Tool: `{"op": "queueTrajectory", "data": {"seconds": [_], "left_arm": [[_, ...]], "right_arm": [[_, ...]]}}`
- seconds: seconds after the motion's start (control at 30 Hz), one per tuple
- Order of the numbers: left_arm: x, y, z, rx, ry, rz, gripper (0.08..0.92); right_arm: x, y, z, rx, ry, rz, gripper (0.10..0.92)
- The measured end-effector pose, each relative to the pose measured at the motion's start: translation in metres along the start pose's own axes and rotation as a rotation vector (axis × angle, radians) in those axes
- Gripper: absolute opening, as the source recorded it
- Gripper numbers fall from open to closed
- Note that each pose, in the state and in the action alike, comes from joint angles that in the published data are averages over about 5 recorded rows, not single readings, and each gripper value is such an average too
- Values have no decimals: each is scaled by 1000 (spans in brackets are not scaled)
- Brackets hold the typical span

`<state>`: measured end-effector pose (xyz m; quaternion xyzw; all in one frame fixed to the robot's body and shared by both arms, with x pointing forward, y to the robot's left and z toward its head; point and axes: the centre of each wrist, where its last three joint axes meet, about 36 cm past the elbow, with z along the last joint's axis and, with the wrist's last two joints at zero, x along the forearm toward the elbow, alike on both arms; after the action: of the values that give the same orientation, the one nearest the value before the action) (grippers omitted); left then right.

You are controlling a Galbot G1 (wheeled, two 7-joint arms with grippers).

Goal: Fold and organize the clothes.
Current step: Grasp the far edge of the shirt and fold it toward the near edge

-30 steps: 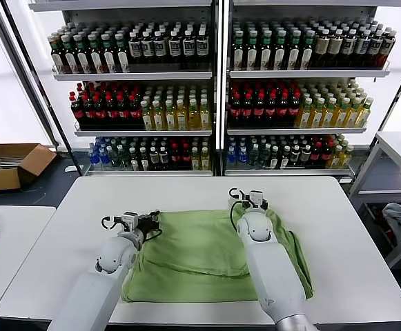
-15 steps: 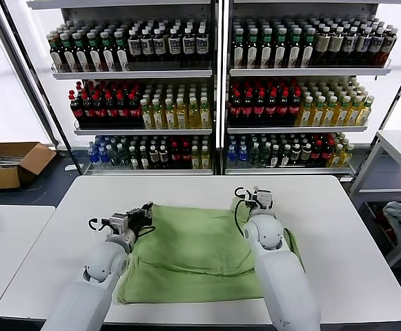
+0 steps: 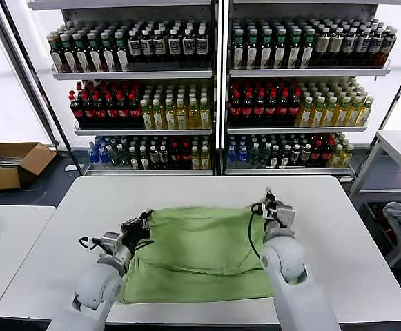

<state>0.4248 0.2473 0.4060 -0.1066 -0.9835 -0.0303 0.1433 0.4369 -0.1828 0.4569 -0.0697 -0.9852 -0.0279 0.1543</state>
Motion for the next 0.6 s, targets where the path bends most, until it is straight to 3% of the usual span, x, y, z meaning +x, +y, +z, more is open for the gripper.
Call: {"op": "queueTrajectory", "data": {"seconds": [0.27, 0.6], "left_arm": [[33, -11, 20, 1, 28, -7, 89], [66, -30, 43, -10, 85, 1, 89]], "right_arm": [[50, -20, 30, -6, 52, 27, 110], [80, -42, 61, 22, 129, 75, 110]]}}
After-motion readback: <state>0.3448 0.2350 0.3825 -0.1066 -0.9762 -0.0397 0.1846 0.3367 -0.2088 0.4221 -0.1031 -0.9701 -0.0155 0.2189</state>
